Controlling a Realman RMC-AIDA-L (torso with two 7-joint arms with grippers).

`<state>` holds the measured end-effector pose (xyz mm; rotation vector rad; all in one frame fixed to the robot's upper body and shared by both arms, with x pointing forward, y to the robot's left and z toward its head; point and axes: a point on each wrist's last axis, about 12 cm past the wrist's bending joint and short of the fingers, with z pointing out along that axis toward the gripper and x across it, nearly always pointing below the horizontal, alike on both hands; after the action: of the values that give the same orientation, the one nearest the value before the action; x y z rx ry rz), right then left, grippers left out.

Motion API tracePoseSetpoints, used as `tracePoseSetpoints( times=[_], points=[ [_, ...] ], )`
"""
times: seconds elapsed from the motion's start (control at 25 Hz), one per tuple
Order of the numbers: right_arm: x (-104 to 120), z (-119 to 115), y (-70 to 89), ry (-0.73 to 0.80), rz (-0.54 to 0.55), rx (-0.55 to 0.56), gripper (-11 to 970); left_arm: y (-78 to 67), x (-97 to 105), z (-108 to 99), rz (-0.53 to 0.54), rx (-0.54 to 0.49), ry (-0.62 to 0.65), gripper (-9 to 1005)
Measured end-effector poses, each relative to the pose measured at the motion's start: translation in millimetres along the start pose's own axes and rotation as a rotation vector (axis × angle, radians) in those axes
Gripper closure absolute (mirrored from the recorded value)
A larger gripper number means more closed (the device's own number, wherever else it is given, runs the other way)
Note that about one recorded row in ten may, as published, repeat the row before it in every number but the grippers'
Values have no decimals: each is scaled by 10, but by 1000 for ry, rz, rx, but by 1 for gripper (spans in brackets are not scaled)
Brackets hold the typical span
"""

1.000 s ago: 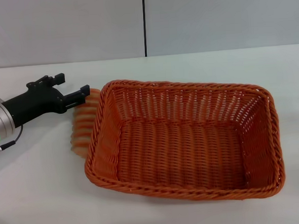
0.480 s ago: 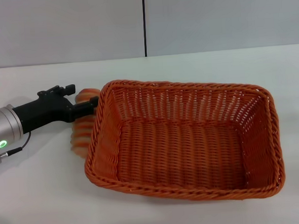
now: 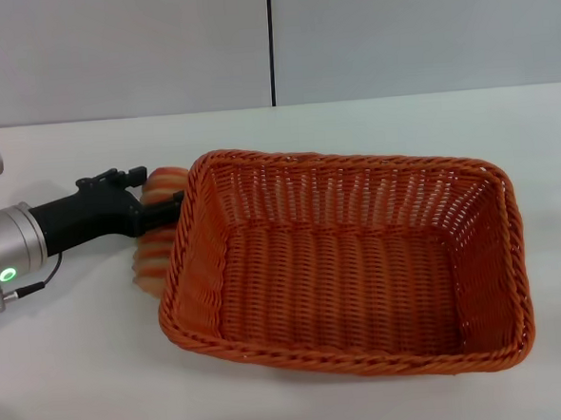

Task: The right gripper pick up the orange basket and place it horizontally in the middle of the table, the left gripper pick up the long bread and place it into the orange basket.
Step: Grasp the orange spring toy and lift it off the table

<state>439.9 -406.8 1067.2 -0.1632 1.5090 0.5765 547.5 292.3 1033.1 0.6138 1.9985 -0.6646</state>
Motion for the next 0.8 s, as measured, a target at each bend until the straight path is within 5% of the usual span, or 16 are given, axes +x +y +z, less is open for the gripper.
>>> tracePoseSetpoints(
  times=[0.8],
  points=[
    [35,20,8,3,8,1,481,-57,23,24,-8,39,16,194]
  ],
)
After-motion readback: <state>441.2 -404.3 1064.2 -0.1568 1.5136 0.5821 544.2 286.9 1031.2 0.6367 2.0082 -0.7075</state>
